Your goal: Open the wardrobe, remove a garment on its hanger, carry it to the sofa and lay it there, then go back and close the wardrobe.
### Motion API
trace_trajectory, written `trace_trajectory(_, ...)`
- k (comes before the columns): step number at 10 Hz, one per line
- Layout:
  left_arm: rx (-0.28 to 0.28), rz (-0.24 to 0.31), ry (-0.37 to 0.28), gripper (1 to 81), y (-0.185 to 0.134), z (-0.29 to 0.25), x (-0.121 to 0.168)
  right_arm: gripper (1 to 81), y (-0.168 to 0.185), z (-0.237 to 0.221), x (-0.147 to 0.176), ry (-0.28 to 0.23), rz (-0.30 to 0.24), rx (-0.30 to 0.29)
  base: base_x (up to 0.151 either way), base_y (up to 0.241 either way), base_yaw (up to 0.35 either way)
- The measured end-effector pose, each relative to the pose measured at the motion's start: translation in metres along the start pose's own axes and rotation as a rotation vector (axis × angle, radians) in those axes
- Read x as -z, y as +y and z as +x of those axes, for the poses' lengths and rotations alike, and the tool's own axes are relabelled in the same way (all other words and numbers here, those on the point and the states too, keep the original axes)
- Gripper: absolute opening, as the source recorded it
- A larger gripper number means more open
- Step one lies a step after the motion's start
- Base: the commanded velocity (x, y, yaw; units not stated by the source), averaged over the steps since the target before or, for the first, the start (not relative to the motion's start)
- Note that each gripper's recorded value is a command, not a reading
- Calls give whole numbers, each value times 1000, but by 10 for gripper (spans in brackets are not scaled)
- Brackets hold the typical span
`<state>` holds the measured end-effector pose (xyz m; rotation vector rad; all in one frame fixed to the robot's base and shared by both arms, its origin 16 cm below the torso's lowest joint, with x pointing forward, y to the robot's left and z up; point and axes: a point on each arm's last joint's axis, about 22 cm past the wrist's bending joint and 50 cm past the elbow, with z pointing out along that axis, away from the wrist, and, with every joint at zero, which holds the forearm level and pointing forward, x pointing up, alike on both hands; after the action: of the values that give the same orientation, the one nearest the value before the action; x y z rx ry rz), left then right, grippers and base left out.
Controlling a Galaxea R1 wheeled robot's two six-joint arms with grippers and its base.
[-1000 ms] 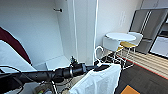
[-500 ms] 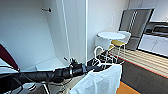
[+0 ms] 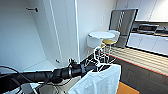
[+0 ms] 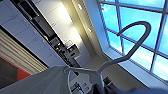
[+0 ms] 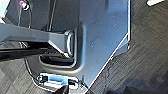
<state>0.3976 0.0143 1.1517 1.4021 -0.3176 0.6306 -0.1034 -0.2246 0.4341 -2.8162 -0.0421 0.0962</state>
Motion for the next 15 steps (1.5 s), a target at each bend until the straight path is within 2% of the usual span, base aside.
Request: trace_trajectory(15, 13, 5, 2, 10, -2, -4, 4, 811, -5, -3, -2, -3, 5, 0, 0, 0, -253)
